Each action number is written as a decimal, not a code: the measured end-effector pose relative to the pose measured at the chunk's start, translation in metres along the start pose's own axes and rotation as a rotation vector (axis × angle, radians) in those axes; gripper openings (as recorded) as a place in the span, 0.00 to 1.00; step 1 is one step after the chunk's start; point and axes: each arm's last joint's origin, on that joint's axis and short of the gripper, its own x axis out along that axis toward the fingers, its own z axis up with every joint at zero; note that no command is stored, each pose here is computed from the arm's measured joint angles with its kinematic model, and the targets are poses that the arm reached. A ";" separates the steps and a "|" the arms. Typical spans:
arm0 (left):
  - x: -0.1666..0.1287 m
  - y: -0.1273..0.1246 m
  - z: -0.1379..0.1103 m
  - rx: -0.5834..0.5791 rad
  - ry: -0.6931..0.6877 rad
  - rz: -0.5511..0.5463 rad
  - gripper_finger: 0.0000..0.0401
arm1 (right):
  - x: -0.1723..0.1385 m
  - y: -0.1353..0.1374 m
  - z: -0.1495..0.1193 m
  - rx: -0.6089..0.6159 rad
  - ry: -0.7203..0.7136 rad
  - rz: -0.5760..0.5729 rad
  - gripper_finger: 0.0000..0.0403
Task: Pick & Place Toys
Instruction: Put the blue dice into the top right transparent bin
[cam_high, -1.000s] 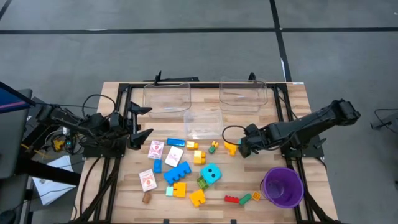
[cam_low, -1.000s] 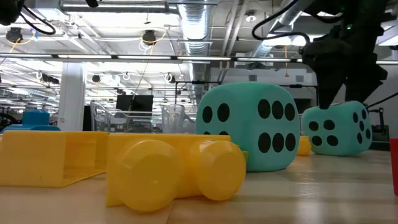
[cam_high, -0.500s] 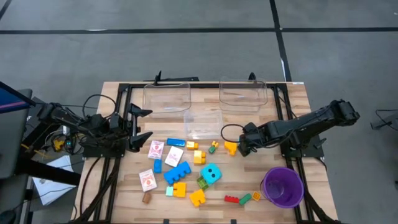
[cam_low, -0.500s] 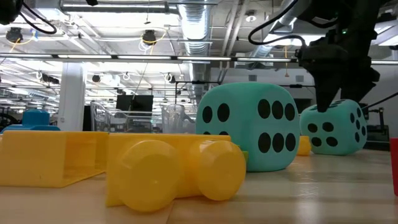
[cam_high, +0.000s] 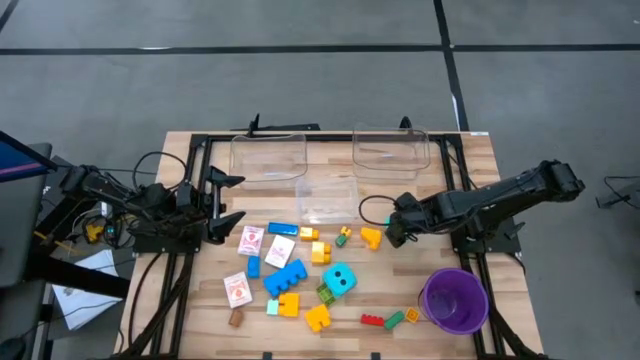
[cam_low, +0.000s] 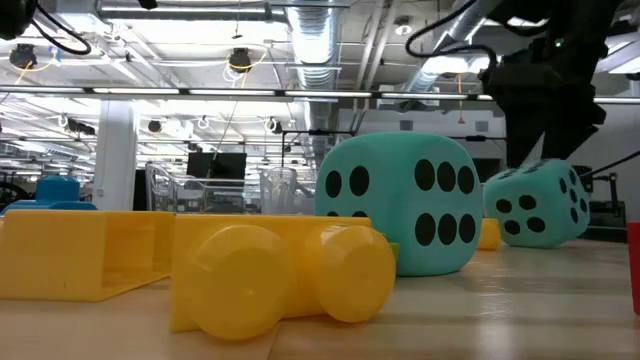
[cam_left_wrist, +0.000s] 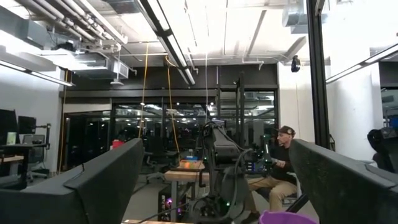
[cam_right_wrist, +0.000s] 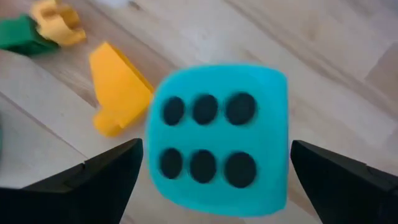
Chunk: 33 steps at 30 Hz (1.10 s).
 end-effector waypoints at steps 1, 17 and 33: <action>0.000 0.000 0.000 0.003 0.001 0.000 1.00 | -0.002 -0.001 0.000 0.002 -0.015 0.003 0.99; 0.000 0.000 0.000 0.003 0.000 -0.006 1.00 | -0.008 0.000 -0.008 -0.109 -0.180 -0.091 0.99; -0.002 -0.006 0.003 -0.047 -0.014 -0.047 1.00 | -0.008 -0.010 -0.047 0.447 -0.464 -0.112 0.99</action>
